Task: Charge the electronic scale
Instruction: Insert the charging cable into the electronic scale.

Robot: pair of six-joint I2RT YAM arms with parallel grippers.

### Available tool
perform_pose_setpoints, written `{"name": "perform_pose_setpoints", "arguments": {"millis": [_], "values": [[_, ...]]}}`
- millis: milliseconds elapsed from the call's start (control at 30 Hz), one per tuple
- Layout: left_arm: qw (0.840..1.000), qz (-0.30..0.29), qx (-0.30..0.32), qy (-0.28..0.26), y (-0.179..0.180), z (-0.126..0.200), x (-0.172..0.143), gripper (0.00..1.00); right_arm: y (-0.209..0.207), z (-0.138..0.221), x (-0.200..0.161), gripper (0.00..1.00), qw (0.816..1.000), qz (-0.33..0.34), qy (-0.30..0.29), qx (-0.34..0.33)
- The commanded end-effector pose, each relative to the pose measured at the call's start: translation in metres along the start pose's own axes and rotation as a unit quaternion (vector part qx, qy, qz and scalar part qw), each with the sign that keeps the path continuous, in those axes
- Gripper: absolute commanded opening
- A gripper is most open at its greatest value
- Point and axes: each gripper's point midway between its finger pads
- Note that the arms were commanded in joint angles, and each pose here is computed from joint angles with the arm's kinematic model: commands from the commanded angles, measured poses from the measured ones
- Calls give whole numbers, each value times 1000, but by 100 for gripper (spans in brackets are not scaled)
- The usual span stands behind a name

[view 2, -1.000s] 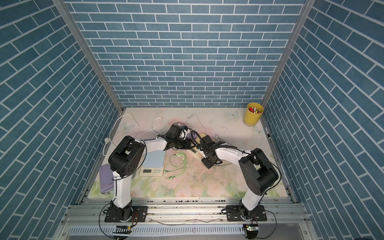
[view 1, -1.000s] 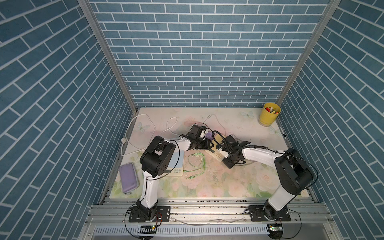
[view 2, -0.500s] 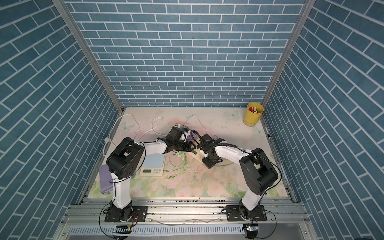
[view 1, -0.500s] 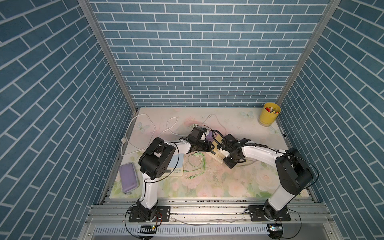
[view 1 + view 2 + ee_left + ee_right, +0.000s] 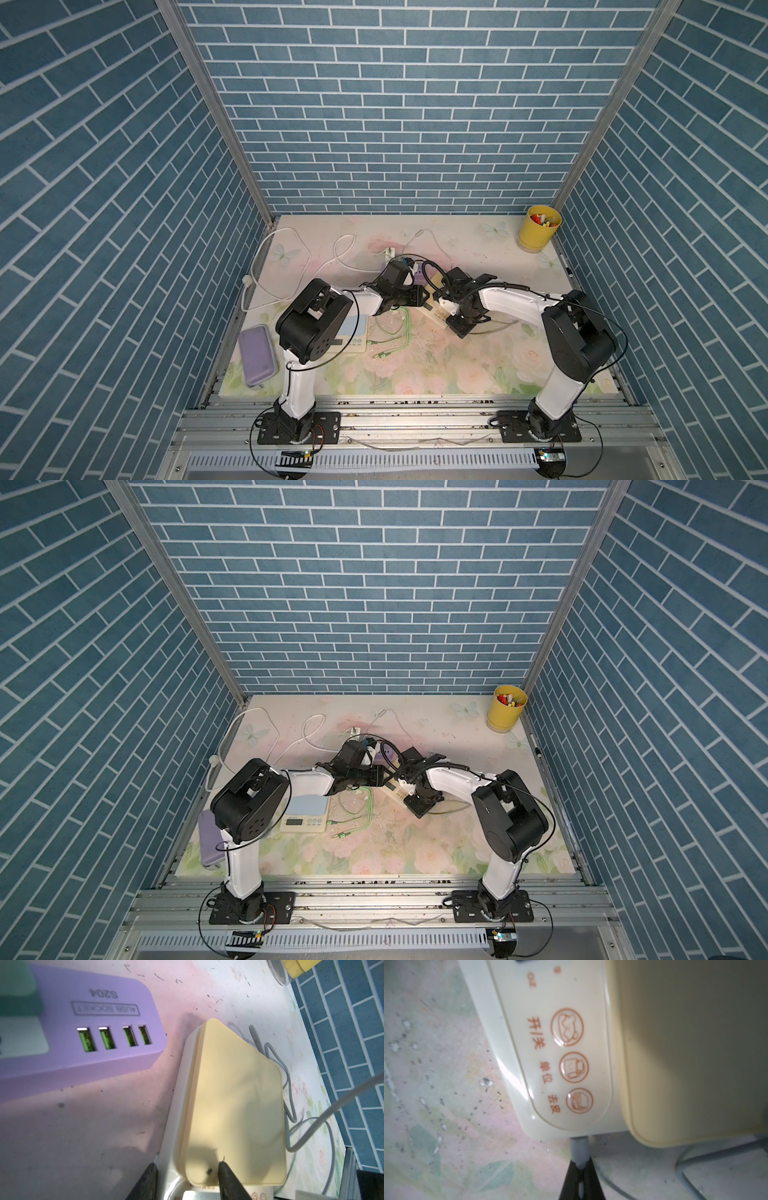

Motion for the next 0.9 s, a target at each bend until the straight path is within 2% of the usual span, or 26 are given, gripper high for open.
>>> {"name": "perform_pose_setpoints", "arguments": {"millis": [0, 300, 500, 533, 633, 700, 867], "values": [[975, 39, -58, 213, -37, -3, -135, 48, 24, 33, 104, 0, 980, 42, -186, 49], [973, 42, -59, 217, -47, -1, -151, 47, 29, 44, 124, 0, 974, 40, -215, 63], [974, 42, -57, 217, -50, 0, -156, 46, 25, 39, 120, 0, 974, 28, -217, 54], [974, 39, -52, 217, -49, 2, -154, 46, 23, 39, 116, 3, 976, 24, -212, 50], [974, 8, -12, 224, -40, 13, -143, 49, 17, 46, 99, 23, 980, 9, -197, 37], [976, -21, 16, 218, -34, 22, -128, 51, 11, 50, 80, 32, 984, -8, -179, 19], [974, -80, 56, 203, -26, 39, -85, 54, 0, 61, 23, 41, 990, -53, -130, -6]]}}
Point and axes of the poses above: each gripper's point midway between its finger pads, its own z axis back along the fingers, its own y axis along the line the jaws close on, x = y × z, and after that the axes turned 11 degrees about -z, right-handed
